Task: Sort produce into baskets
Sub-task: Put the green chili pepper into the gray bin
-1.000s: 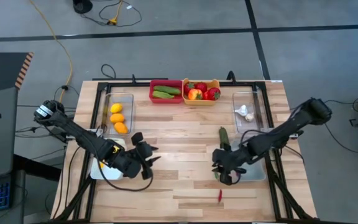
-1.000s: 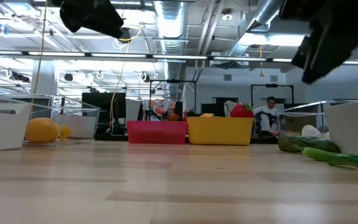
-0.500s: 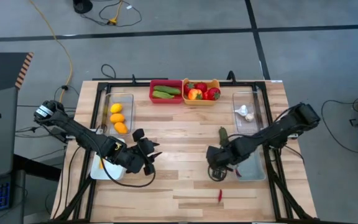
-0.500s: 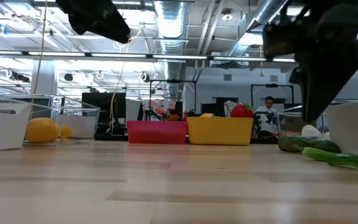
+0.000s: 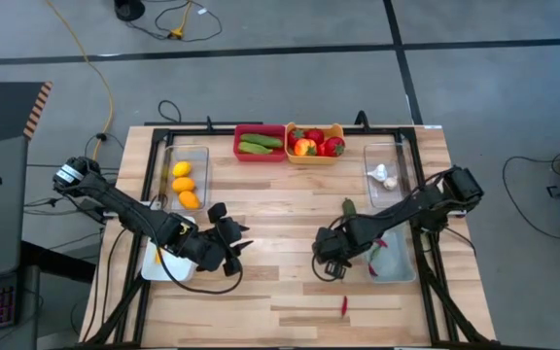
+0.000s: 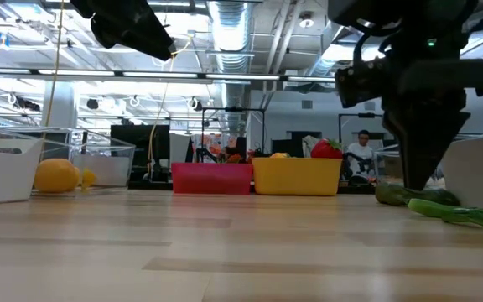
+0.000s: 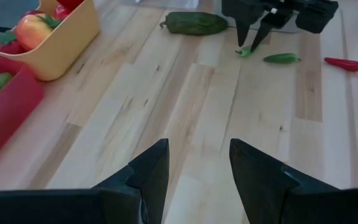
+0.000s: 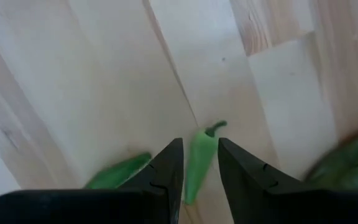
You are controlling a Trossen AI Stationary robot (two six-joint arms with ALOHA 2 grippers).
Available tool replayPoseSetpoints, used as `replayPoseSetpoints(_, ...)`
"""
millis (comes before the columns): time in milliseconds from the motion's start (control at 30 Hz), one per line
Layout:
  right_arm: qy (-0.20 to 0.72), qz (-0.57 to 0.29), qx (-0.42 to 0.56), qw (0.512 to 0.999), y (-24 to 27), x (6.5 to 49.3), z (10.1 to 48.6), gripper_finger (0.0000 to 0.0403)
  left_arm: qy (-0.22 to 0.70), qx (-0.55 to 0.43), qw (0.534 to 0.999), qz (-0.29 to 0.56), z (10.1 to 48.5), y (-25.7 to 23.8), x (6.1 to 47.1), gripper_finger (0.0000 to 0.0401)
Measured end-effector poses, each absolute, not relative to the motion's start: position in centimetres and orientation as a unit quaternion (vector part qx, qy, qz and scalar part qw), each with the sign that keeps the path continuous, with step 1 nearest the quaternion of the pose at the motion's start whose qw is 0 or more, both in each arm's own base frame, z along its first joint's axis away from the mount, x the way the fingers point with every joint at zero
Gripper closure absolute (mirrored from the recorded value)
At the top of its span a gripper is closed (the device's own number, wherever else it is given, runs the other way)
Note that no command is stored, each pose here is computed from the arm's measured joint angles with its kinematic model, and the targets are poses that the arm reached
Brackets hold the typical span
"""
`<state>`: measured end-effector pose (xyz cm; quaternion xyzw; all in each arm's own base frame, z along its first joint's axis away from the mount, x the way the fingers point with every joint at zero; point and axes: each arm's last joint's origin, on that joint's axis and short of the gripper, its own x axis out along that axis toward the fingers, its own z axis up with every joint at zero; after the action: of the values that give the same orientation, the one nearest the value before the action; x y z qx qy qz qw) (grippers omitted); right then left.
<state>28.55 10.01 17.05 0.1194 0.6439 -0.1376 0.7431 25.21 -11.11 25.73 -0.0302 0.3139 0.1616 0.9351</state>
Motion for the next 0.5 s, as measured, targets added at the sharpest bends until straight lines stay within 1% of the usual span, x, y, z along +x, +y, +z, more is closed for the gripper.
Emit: replayPoseSetpoints(500,0.653,-0.154,0.138,0.729,9.87,28.02,16.40,0.0276,0.315,-0.030,0.935,0.161,25.72,-11.11,25.20,0.0243)
